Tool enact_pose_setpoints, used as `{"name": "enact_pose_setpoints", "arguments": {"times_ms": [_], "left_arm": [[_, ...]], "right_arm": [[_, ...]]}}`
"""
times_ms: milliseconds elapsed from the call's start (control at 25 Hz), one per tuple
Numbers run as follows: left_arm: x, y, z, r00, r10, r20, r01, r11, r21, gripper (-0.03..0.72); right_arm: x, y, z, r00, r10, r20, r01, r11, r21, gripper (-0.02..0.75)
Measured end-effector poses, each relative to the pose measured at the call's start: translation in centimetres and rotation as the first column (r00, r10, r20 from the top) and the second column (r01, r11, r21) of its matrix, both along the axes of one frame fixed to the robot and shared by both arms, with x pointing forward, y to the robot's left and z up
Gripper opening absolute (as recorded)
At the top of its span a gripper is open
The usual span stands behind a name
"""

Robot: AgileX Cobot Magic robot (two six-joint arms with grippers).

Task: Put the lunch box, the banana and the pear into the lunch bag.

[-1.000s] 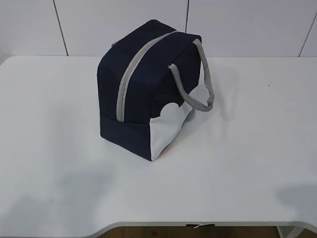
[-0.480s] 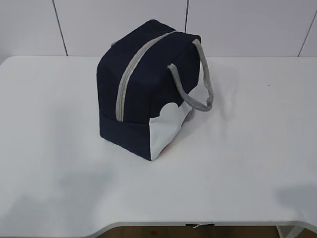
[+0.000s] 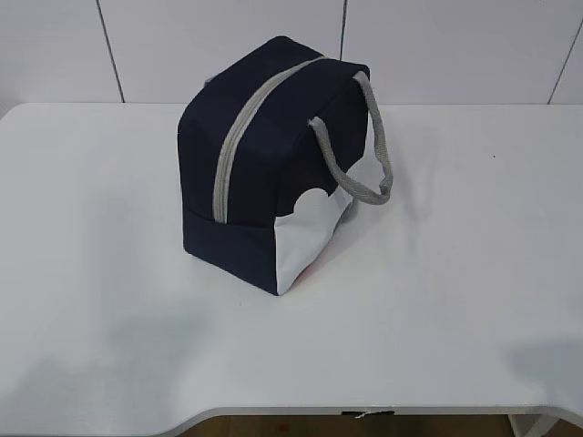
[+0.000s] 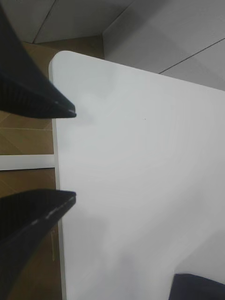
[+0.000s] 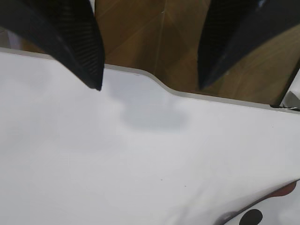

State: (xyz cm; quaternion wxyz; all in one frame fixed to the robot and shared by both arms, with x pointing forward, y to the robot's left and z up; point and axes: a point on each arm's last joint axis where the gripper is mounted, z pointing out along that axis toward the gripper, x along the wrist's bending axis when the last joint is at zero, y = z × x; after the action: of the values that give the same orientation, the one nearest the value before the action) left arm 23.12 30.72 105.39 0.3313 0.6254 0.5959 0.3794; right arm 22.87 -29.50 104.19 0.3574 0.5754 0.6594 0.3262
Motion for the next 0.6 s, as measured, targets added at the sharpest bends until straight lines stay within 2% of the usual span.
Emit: {"name": "enact_pose_setpoints", "arguments": {"times_ms": [600], "left_arm": [[0.0,0.0,0.0,1.0,0.0,0.0,0.0,1.0,0.0,0.371]], "right_arm": [[0.0,0.0,0.0,1.0,-0.001,0.0,0.001,1.0,0.001,0.502]]}}
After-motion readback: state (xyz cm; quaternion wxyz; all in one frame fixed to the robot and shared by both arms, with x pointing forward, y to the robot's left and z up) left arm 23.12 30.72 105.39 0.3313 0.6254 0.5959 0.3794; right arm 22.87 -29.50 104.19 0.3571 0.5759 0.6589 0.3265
